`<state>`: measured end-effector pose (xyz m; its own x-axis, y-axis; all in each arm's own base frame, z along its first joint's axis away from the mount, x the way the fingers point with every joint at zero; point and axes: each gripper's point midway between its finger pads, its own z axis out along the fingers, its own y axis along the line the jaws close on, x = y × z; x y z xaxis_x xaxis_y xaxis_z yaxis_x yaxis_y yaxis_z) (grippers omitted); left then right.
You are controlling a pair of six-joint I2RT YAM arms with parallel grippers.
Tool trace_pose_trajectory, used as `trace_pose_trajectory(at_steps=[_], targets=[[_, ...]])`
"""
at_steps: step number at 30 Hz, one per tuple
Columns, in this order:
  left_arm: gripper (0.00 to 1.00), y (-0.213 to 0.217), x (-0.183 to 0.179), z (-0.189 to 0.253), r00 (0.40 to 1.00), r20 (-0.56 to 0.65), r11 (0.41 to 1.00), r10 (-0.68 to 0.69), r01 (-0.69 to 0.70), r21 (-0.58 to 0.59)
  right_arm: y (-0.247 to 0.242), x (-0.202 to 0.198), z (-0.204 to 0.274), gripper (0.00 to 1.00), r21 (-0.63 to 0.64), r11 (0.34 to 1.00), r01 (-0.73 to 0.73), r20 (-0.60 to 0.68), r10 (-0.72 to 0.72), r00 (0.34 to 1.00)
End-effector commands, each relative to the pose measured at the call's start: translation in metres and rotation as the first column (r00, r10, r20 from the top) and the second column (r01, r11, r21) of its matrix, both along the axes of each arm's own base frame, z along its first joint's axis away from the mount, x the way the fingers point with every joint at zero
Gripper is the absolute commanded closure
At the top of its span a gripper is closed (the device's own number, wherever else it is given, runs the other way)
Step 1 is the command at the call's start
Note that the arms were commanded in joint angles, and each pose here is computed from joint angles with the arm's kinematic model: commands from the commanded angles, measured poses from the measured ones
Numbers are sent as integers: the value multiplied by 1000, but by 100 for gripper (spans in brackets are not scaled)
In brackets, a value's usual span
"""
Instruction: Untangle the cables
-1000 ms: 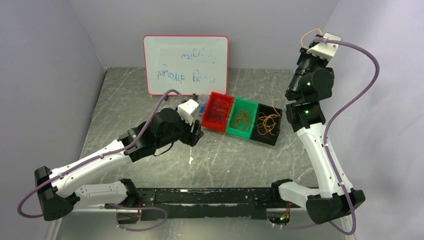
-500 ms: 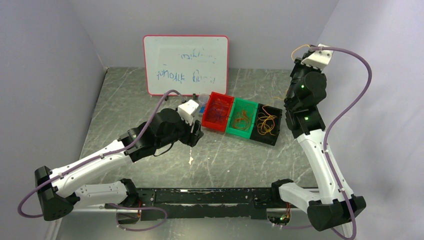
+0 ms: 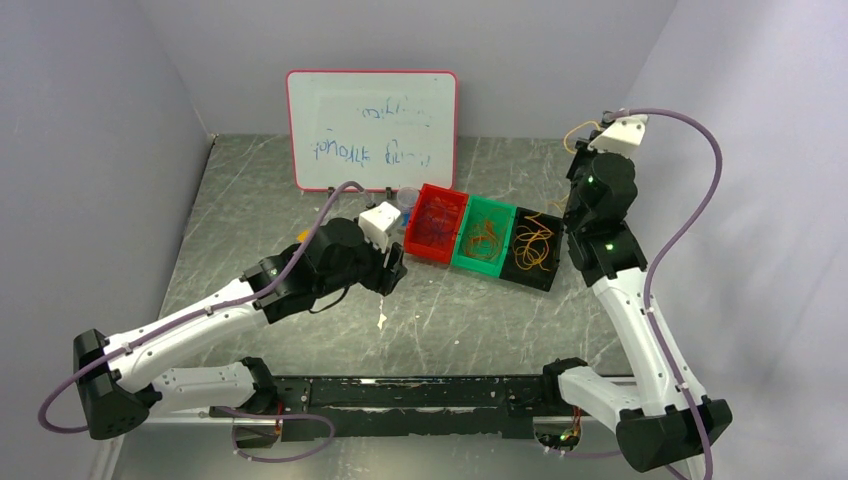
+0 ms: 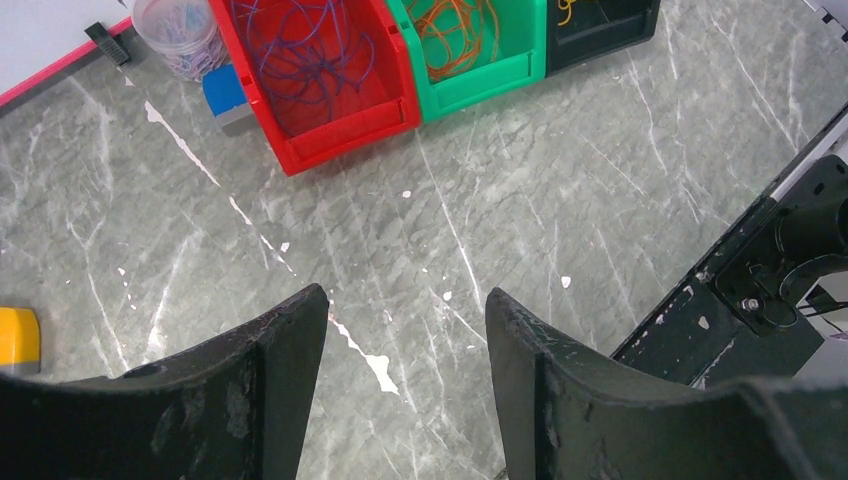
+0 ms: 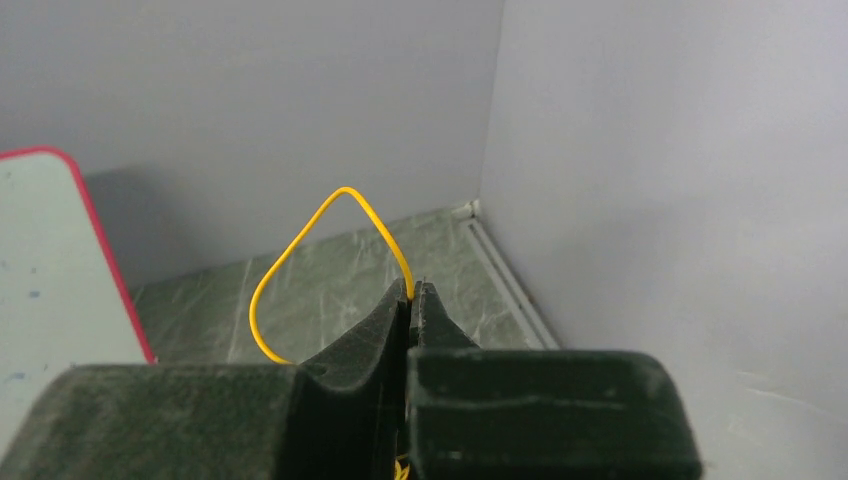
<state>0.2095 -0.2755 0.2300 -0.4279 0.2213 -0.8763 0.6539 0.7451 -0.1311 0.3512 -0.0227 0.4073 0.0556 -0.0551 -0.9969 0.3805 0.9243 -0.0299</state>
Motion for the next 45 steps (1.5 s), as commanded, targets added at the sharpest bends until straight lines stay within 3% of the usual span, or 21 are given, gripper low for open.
trace_pose_trajectory(at_steps=[1, 13, 21, 27, 45], targets=[[36, 2, 2, -4, 1000, -2, 1000, 13, -13, 7, 8, -5, -26, 100, 62, 997, -55, -61, 59, 996], [36, 3, 3, -8, 1000, -4, 1000, 14, -14, 18, 16, -7, -76, 100, 113, 991, -75, -168, 94, 981], [35, 21, 5, -11, 994, 7, 994, 107, -107, -4, 30, 0, -124, 100, 149, 983, -111, -281, 150, 948], [35, 32, 18, -26, 984, -63, 986, 167, -167, 7, 27, -2, -150, 100, 154, 985, -76, -346, 126, 930], [34, 91, 42, -56, 947, -67, 942, 315, -303, 146, 9, 28, -216, 100, 208, 978, -9, -420, 97, 902]])
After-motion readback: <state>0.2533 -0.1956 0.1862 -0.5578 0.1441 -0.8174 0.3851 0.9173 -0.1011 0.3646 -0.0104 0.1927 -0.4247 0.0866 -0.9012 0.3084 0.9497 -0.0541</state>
